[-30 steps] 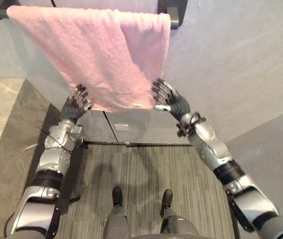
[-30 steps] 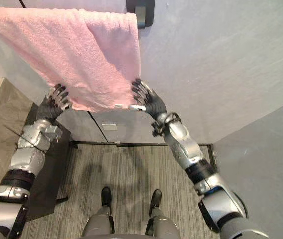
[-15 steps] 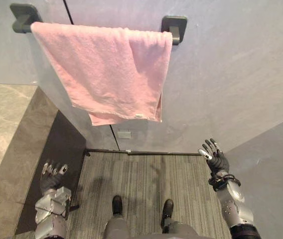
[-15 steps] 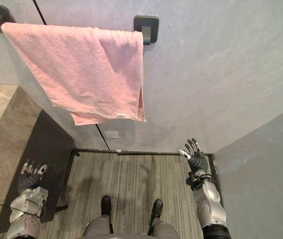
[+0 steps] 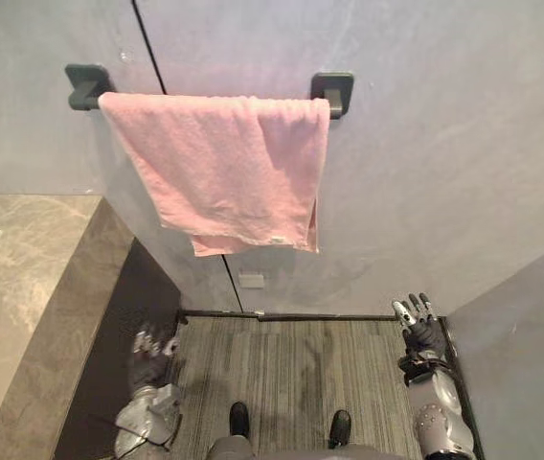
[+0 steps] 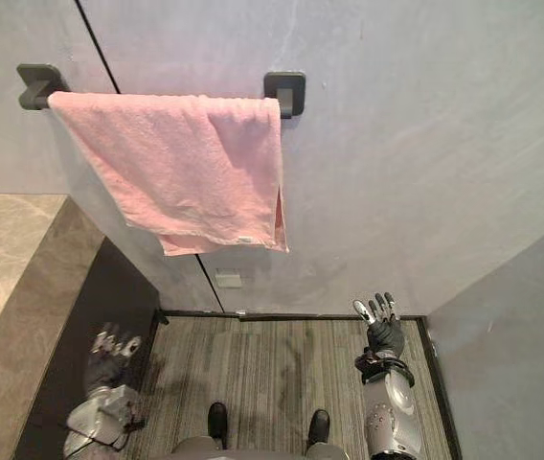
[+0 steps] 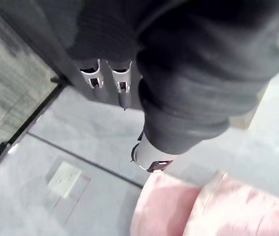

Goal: Organize washtable

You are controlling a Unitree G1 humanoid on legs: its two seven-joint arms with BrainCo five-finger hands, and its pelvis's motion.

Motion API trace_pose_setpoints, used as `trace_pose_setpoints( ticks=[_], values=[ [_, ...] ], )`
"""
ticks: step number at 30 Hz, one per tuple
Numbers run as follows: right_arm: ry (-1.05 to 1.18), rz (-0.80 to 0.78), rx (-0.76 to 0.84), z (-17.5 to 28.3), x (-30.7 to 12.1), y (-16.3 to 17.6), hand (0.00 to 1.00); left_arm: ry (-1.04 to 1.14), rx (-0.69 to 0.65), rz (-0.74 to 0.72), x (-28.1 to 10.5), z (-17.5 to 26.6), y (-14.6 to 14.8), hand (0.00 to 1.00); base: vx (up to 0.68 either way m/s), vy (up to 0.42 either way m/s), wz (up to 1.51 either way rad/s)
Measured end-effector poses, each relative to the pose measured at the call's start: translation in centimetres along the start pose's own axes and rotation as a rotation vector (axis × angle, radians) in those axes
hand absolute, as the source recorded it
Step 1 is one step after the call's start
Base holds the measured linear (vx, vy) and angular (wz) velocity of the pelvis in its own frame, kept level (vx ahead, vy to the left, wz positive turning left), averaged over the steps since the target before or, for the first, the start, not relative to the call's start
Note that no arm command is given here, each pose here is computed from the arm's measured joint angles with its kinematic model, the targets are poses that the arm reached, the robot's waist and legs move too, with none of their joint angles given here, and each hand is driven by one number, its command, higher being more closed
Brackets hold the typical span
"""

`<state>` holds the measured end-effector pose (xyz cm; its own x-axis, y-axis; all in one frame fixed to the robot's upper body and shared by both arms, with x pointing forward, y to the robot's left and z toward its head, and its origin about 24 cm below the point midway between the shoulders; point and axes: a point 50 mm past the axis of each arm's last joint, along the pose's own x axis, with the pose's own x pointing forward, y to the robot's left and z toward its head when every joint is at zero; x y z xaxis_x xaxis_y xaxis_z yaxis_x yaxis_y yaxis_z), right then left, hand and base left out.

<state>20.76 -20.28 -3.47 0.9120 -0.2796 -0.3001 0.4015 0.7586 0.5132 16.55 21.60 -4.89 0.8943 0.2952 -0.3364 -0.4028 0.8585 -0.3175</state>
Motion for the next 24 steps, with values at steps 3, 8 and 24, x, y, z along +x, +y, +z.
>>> trace_pose_setpoints(
  ticks=[3, 8, 24],
  values=[
    [0.031, 0.031, -0.014, -0.7, 0.0, 0.7, 0.00, 0.001, -0.004, -0.071, 0.6, 0.0, -2.0, 0.00, -0.02, -0.005, 0.08],
    [0.083, 0.144, -0.063, -1.9, 0.0, 2.9, 0.00, 0.003, -0.014, -0.086, 1.1, 0.0, -2.8, 0.00, -0.02, -0.243, 1.21],
    [0.177, 0.171, -0.232, -2.4, -1.0, -0.1, 0.00, 0.167, -0.080, -0.035, -2.2, -4.2, -1.9, 0.00, -0.17, -0.144, 0.72]
  ],
)
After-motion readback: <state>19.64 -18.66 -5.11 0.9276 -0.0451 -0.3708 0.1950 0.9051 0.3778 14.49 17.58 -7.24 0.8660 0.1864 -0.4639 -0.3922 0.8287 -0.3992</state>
